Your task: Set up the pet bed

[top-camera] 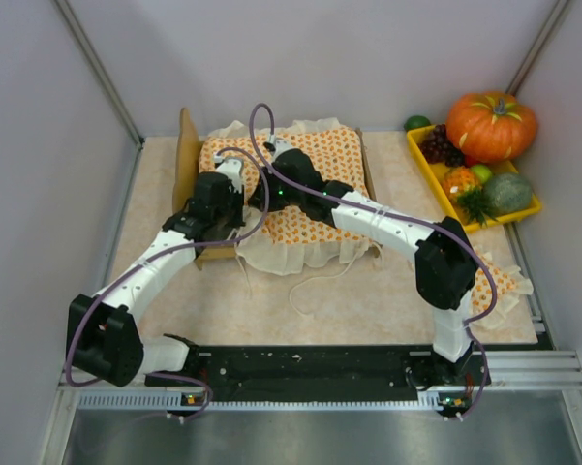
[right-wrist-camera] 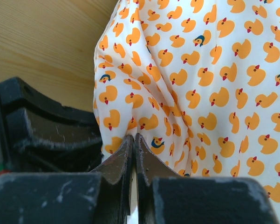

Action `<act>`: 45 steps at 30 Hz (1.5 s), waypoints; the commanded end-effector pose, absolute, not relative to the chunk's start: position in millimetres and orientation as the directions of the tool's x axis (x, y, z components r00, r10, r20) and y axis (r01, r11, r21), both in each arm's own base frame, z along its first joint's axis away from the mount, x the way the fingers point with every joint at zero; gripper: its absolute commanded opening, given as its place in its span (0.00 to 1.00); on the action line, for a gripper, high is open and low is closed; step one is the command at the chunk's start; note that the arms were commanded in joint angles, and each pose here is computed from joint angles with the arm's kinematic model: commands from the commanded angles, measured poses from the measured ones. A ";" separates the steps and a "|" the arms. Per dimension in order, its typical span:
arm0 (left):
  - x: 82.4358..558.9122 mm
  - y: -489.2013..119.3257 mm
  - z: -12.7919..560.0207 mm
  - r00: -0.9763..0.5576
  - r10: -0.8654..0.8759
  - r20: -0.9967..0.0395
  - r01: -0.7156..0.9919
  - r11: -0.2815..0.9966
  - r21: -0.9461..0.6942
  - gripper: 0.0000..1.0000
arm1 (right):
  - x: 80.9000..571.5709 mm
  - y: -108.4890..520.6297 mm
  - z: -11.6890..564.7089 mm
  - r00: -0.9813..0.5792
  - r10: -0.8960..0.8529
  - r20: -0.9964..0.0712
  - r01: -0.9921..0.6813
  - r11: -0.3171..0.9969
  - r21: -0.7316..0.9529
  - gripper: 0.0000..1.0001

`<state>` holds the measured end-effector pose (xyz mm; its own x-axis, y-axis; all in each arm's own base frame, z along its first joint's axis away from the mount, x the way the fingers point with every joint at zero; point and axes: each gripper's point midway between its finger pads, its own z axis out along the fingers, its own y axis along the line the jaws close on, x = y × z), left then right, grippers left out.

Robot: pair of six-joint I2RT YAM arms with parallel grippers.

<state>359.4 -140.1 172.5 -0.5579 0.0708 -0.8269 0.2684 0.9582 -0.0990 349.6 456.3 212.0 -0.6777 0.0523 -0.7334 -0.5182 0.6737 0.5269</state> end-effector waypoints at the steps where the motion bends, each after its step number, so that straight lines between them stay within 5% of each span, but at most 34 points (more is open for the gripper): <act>1: 368.1 -101.5 177.6 -0.547 0.049 -0.836 0.115 0.993 -0.018 0.00 | 351.9 464.2 234.4 -0.648 0.076 -0.758 -0.551 0.641 0.534 0.00; 6: 365.4 -76.1 182.9 -0.542 0.096 -0.835 0.040 0.995 0.089 0.00 | 352.3 465.1 233.7 -0.651 0.076 -0.755 -0.551 0.638 0.539 0.00; 16: 365.4 -109.4 162.0 -0.608 0.046 -0.792 0.128 0.991 -0.040 0.00 | 350.7 462.7 235.5 -0.648 0.076 -0.758 -0.551 0.641 0.534 0.00; 20: 358.0 -101.3 165.8 -0.625 0.019 -0.780 0.079 0.996 -0.039 0.44 | 352.0 462.5 233.6 -0.649 0.074 -0.758 -0.548 0.645 0.532 0.00; 23: 350.4 -96.6 177.6 -0.607 0.006 -0.794 0.068 0.997 -0.044 0.63 | 351.6 463.7 234.9 -0.648 0.074 -0.758 -0.551 0.642 0.533 0.00; 27: 337.6 -89.7 195.7 -0.581 -0.009 -0.814 0.059 0.997 -0.053 0.72 | 352.7 463.9 235.0 -0.647 0.077 -0.759 -0.548 0.645 0.533 0.00; 36: 305.9 -102.2 185.8 -0.640 0.013 -0.768 0.160 0.980 -0.117 0.74 | 352.7 463.4 234.0 -0.649 0.075 -0.757 -0.547 0.645 0.533 0.00; 45: 298.7 -120.5 143.2 -0.746 0.111 -0.656 0.268 0.953 -0.143 0.62 | 351.3 463.3 237.5 -0.648 0.076 -0.758 -0.552 0.638 0.536 0.00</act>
